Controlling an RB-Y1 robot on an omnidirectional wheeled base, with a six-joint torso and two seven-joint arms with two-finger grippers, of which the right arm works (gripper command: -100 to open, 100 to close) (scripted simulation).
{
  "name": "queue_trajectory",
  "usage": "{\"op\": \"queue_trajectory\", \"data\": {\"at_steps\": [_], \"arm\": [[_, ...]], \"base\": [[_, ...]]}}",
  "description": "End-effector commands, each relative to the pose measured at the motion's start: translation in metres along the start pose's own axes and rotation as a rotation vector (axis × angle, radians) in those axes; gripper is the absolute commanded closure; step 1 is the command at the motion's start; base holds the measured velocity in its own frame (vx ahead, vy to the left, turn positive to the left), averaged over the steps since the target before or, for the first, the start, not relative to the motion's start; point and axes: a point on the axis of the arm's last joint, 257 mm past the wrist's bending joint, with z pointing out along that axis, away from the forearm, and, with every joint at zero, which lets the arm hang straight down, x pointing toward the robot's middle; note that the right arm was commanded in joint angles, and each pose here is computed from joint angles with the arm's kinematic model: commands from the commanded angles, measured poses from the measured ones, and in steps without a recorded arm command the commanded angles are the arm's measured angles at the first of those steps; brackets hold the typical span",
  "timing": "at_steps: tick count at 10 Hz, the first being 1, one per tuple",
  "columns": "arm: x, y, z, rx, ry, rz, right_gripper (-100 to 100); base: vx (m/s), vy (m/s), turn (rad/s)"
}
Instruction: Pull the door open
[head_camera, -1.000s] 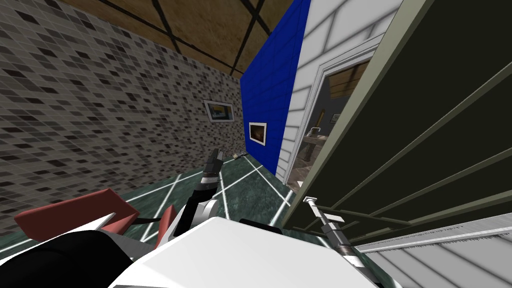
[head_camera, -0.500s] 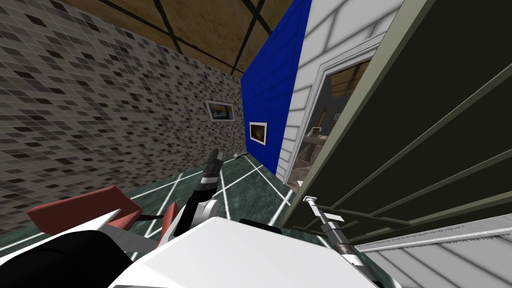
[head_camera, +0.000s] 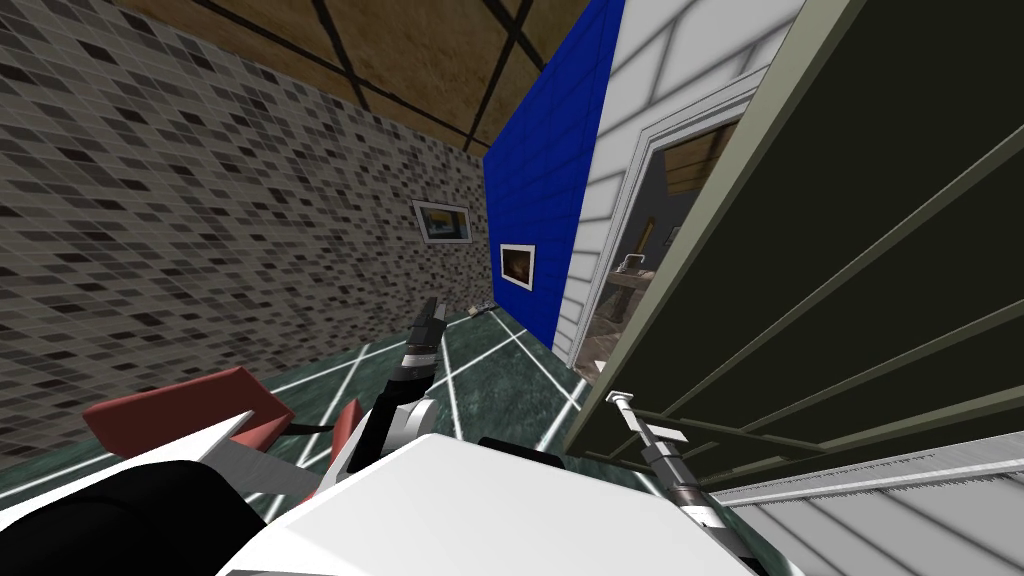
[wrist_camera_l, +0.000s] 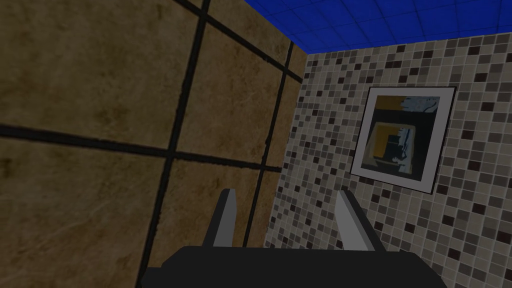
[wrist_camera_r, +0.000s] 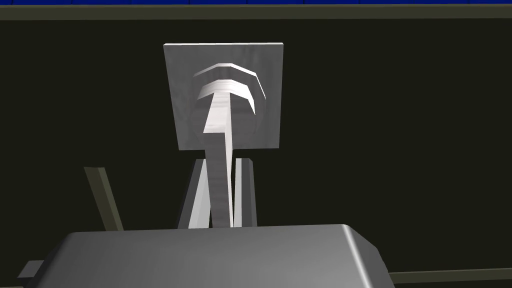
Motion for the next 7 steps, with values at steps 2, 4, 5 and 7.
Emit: {"op": "queue_trajectory", "data": {"at_steps": [2,4,5,7], "arm": [[0.0015,-0.0004,0.0006,0.0,0.002,0.001,100],[0.0015,-0.0004,0.0006,0.0,0.002,0.001,100],[0.0015,-0.0004,0.0006,0.0,0.002,0.001,100],[0.0018,-0.0003,0.003,0.0,0.002,0.001,100]], "base": [[-0.022,-0.011,0.005],[-0.017,-0.006,0.02],[-0.016,-0.001,0.022],[-0.018,-0.011,0.006]]}}
